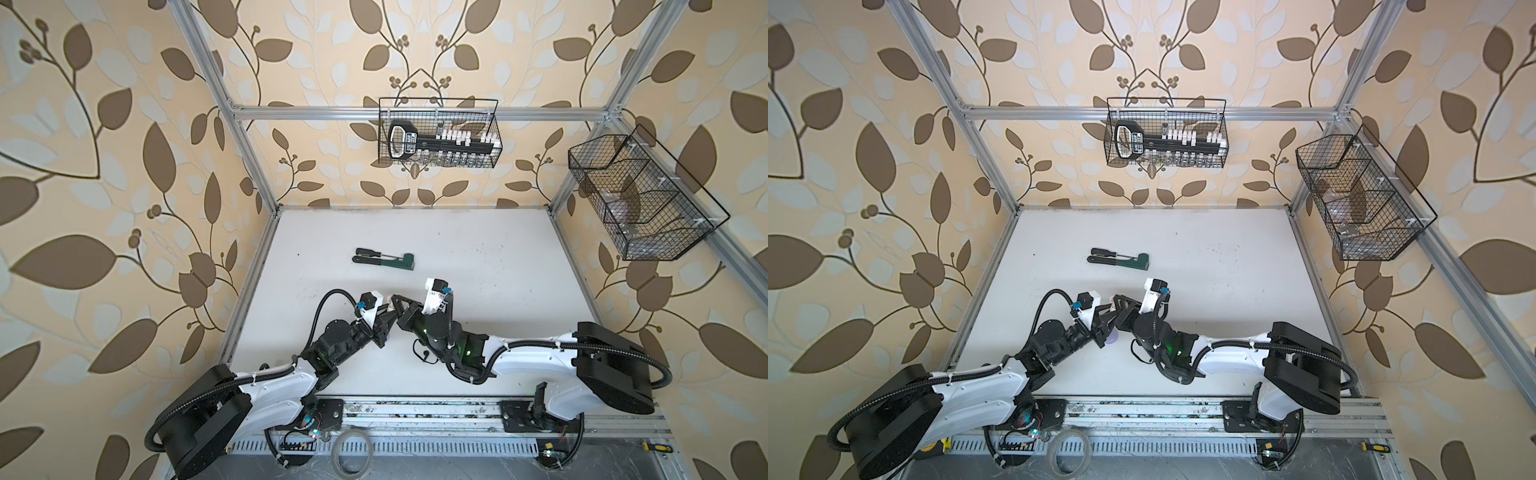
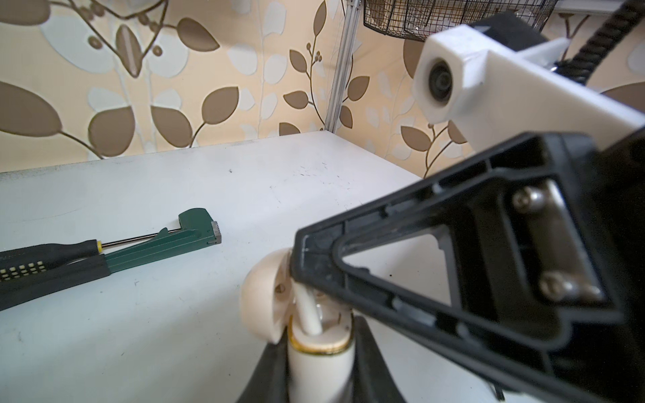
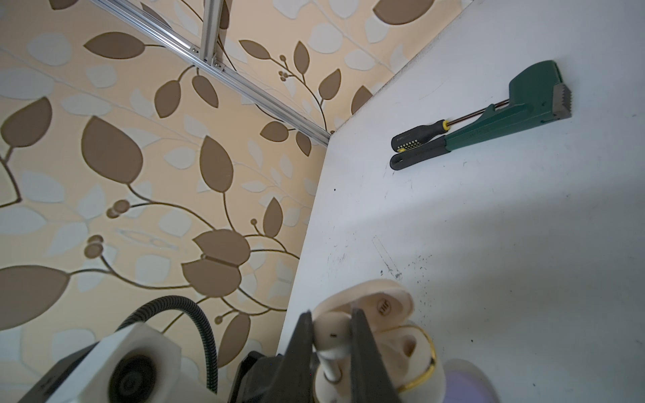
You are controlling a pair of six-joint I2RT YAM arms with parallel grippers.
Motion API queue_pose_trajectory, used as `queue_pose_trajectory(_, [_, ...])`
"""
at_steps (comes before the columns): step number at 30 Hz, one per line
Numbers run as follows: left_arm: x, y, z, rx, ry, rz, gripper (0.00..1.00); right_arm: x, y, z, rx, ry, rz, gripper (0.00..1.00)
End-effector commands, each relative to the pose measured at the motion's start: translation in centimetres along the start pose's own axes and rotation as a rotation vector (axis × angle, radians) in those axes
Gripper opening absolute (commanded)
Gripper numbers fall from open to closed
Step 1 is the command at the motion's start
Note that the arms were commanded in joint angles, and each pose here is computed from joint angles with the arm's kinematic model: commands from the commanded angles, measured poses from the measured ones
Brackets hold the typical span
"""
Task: Insert wireless bluetooth earbuds into charging case
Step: Insert the wireless bluetooth earbud into the charging case.
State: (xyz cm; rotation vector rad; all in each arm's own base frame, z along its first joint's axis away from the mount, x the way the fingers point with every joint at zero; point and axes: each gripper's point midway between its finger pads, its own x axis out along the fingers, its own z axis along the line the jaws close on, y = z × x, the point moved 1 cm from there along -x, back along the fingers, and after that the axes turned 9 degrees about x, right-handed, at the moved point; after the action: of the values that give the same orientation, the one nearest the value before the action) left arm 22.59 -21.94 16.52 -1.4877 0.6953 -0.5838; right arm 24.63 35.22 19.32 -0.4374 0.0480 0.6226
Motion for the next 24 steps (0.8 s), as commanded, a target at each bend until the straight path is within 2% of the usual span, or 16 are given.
queue_pose_trajectory(1, [-0.01, -5.61, 0.22, 0.022, -0.017, -0.188, 0.00, -0.98, 2.07, -1.11, -0.047, 0.022, 0.080, 0.16])
queue_pose_trajectory(14, [-0.05, -5.64, 0.26, 0.026, -0.020, -0.184, 0.00, -1.15, 2.64, -0.56, -0.061, 0.006, 0.093, 0.17])
queue_pose_trajectory(18, [-0.11, -5.57, -0.07, 0.035, -0.001, -0.185, 0.00, -1.04, 2.73, -0.29, -0.071, 0.007, 0.098, 0.20])
queue_pose_trajectory(24, [-0.26, -5.72, -0.16, 0.040, 0.004, -0.192, 0.00, -1.18, 2.78, -0.46, -0.074, 0.011, 0.100, 0.37])
